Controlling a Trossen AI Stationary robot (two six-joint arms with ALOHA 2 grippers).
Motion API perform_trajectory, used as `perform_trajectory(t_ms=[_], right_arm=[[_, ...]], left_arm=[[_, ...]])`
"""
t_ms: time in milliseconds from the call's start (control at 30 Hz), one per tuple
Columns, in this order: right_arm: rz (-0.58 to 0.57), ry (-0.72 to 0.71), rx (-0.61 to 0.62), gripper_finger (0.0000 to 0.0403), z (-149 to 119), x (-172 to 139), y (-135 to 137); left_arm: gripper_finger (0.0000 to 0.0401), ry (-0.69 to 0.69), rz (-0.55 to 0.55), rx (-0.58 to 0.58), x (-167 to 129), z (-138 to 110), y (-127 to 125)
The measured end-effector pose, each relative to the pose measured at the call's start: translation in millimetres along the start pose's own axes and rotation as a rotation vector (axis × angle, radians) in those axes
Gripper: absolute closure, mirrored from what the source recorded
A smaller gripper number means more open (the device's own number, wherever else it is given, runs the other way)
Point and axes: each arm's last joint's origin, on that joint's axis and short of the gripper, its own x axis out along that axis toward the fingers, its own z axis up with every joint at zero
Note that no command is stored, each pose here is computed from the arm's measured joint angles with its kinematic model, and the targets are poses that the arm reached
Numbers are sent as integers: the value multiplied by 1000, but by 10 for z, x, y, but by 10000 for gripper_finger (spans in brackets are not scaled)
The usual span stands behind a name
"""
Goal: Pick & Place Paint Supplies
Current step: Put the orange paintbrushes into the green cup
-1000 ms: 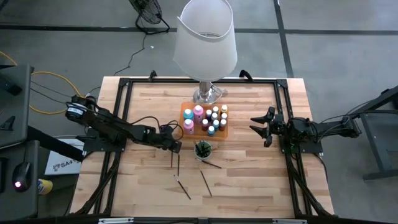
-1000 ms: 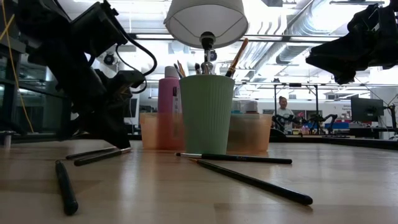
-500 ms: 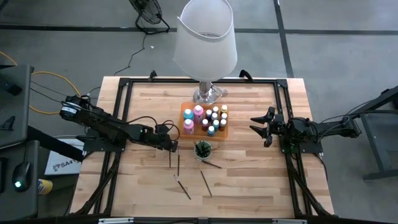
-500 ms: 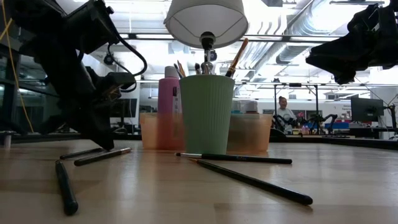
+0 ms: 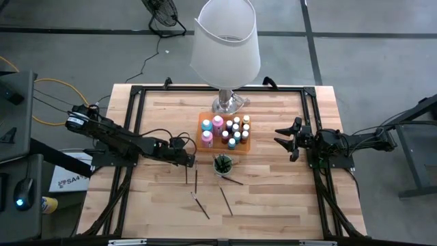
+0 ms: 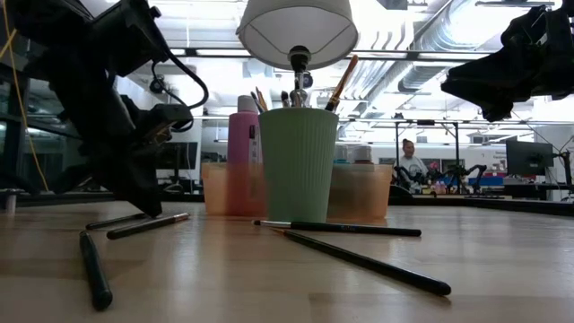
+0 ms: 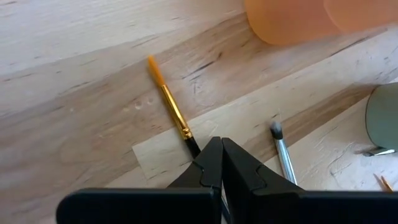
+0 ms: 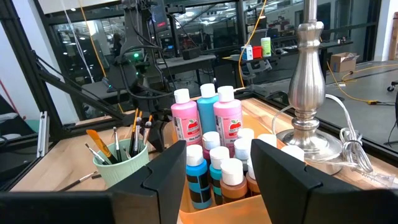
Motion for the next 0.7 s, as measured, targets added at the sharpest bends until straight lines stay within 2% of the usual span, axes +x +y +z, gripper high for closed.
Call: perform_trajectory(t_ms=[300,700], right_arm=[[0,0,0,229,0,0,0],[0,0,0,229,0,0,0]], left_arm=[[401,13,-7,-10,-71,-20,2],[401,-60,-24,-30,-527,111,-77]])
